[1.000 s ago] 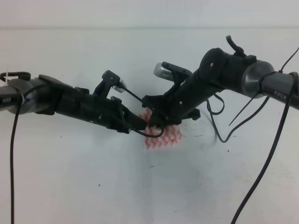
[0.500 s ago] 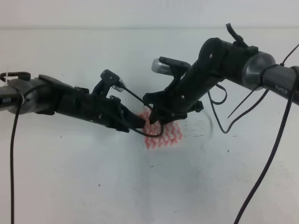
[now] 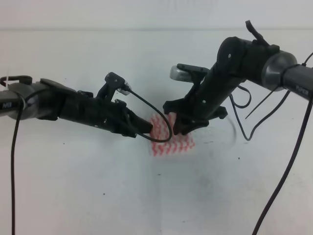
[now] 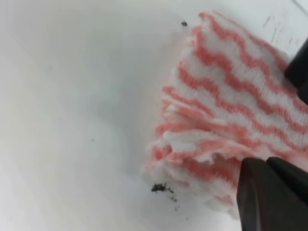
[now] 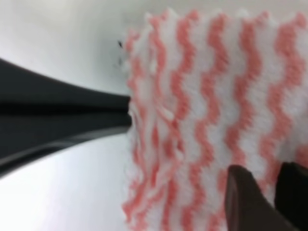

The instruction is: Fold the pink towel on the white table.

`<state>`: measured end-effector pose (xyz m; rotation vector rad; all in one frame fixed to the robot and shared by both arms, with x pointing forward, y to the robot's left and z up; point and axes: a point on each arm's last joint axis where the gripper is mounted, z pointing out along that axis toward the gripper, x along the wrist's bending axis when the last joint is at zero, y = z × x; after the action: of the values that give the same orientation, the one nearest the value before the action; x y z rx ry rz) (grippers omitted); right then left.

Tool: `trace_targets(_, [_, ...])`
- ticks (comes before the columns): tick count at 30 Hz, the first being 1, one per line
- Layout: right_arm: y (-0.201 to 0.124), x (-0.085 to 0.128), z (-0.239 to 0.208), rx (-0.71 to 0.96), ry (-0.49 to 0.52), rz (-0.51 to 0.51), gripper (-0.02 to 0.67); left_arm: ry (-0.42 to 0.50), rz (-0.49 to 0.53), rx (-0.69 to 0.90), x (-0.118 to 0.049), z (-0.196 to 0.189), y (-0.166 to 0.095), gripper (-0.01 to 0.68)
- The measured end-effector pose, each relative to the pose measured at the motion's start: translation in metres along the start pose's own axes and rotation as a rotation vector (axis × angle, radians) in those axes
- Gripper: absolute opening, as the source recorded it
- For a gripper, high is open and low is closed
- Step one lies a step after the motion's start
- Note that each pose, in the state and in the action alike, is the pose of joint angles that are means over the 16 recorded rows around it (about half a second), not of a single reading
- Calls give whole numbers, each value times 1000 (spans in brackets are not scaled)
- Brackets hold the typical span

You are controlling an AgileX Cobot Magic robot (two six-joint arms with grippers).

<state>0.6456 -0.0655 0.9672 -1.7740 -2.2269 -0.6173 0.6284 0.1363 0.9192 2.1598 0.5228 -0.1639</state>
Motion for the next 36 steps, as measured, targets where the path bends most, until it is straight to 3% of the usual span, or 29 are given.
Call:
trace_targets(16, [-5, -2, -1, 66, -8, 8, 59, 4, -3, -4, 0, 0, 0, -5])
trace_targets(36, [-10, 23, 8, 41, 28, -30, 4, 37, 14, -11, 0, -9, 6, -4])
